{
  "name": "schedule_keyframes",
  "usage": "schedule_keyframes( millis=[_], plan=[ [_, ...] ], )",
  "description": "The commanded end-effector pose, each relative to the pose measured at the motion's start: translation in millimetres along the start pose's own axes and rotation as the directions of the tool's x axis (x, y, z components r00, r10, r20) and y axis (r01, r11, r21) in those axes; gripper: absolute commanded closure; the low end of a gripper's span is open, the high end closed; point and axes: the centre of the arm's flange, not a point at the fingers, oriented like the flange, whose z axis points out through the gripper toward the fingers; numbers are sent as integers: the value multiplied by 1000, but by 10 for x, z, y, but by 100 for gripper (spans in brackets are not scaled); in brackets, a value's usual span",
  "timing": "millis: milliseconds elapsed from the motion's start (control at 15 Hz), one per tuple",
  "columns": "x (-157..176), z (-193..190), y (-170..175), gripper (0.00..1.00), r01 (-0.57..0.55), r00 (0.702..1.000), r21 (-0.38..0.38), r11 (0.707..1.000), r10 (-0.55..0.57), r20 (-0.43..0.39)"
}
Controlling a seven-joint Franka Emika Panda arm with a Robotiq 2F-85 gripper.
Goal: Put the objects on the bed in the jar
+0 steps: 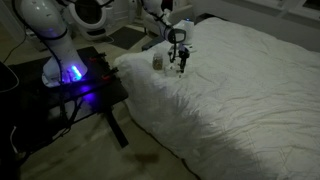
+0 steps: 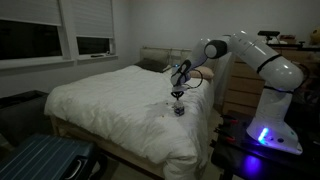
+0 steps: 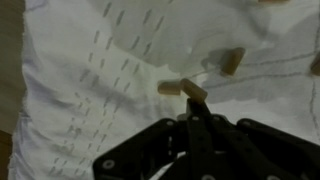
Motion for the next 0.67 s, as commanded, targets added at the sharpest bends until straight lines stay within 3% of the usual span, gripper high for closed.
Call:
schedule_keyframes(
  millis=[0, 600],
  plan=[
    [6, -303, -86, 100, 39, 998, -6, 999, -39, 42],
    [-308, -958, -498, 100, 161, 979, -19, 987, -157, 129]
  ],
)
